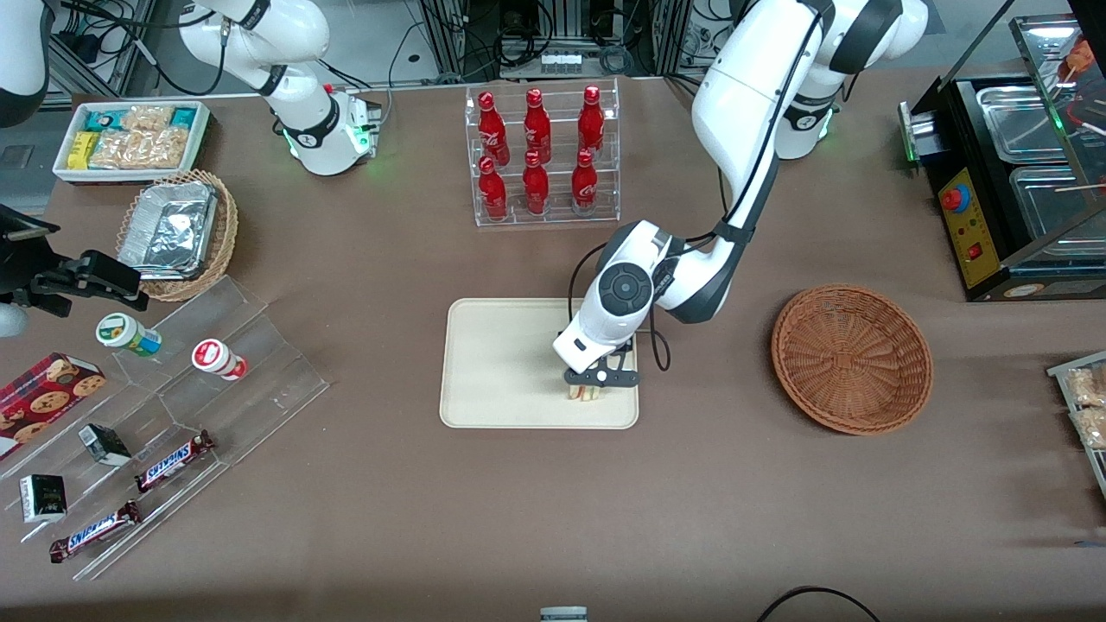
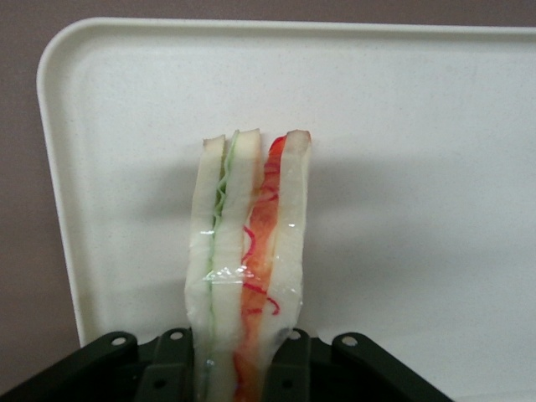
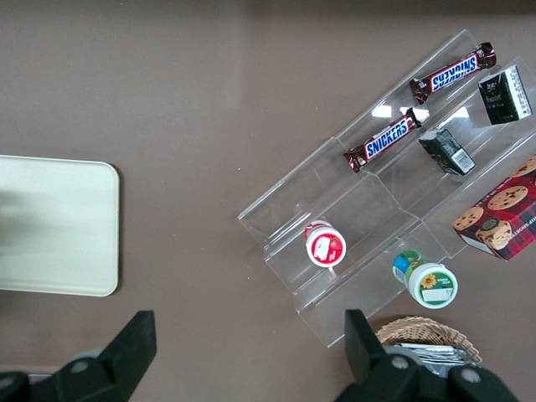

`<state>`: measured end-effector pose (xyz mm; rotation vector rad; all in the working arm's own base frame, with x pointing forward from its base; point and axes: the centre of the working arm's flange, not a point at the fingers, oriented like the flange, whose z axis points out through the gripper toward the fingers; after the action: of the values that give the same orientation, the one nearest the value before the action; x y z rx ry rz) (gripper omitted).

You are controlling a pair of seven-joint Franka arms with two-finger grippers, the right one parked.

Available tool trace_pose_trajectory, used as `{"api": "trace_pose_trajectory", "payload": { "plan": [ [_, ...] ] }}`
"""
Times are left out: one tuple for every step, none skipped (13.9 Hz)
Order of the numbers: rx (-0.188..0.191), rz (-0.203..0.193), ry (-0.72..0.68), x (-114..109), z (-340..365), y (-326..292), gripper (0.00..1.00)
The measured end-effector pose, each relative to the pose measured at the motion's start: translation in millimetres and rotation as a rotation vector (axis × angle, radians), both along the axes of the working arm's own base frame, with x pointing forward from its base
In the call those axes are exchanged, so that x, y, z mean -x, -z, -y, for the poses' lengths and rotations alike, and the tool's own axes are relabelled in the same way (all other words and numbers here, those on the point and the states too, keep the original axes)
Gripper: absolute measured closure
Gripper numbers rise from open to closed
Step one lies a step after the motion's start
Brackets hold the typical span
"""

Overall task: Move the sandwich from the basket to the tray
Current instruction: 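Lower the sandwich onto the tray and open the left gripper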

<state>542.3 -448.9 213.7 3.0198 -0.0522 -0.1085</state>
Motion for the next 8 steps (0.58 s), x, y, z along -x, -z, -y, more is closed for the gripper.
{"api": "trace_pose_trajectory", "payload": {
  "plan": [
    [-0.001, -0.001, 0.000, -0.1, 0.1, 1.5, 0.74],
    [-0.001, -0.001, 0.000, -0.5, 0.3, 2.0, 0.66],
    [0.001, 0.001, 0.000, -1.1, 0.7, 1.4, 0.57],
    [0.002, 0.003, -0.001, -1.8, 1.1, 0.3, 0.46],
    [0.003, 0.005, -0.003, -2.5, 1.4, -0.7, 0.37],
    [0.006, 0.009, -0.007, -3.6, 2.2, -2.8, 0.26],
    [0.013, 0.017, -0.013, -6.1, 4.0, -8.0, 0.17],
    [0.024, 0.030, -0.021, -9.3, 6.1, -17.6, 0.06]
  ]
}}
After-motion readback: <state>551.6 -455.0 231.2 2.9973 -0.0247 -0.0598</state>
